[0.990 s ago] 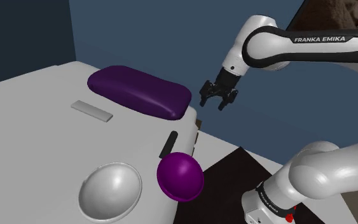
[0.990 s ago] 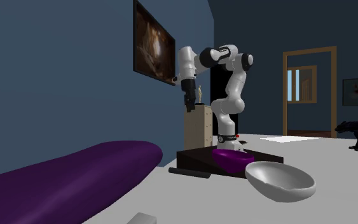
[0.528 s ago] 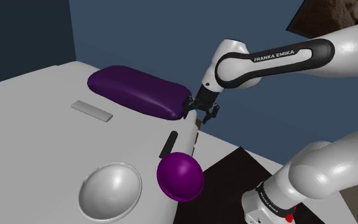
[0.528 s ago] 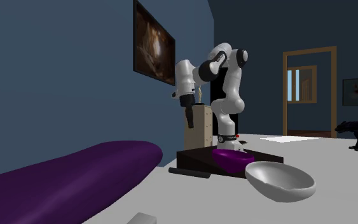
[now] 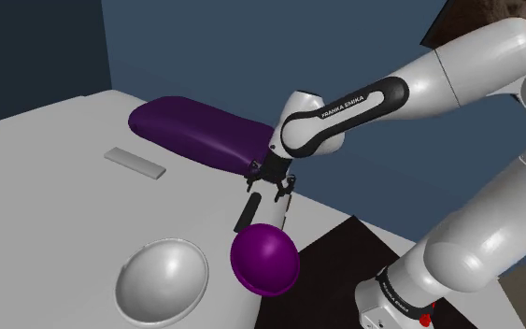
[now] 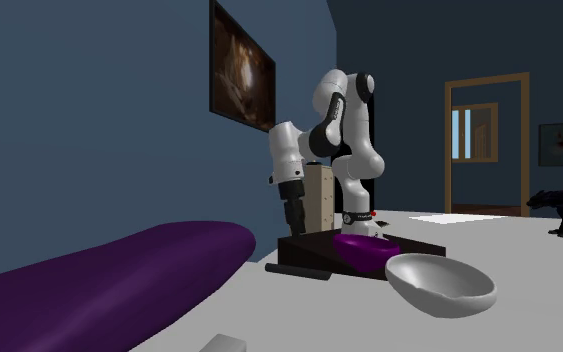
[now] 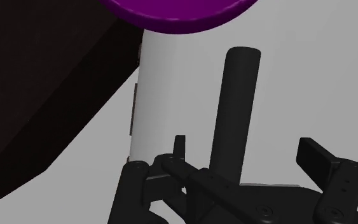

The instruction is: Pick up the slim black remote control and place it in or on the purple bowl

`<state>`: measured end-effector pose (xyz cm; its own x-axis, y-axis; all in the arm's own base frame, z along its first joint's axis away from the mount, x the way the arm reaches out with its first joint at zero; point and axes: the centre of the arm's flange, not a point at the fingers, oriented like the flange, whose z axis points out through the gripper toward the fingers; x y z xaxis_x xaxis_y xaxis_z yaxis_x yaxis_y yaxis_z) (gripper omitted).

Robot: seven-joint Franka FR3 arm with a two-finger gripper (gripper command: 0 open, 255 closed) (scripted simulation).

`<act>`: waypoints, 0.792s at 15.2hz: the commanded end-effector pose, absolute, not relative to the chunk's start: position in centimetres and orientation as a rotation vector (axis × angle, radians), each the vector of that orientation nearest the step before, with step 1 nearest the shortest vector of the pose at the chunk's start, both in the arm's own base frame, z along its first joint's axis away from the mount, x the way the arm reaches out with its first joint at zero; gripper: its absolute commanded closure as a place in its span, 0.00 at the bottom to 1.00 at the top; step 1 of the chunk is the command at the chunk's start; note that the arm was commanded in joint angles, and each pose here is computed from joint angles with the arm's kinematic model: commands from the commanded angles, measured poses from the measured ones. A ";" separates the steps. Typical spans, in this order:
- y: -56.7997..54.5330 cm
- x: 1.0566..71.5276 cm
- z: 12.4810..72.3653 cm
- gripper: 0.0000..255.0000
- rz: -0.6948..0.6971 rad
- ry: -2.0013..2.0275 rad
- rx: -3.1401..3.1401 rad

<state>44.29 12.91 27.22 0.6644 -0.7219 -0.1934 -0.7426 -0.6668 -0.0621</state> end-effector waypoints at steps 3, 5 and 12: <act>13.9 45.7 22.2 0.00 0.271 1.365 -2.667; 14.1 45.9 21.0 0.00 0.277 1.384 -2.657; 14.8 45.5 17.6 0.00 0.277 1.384 -2.657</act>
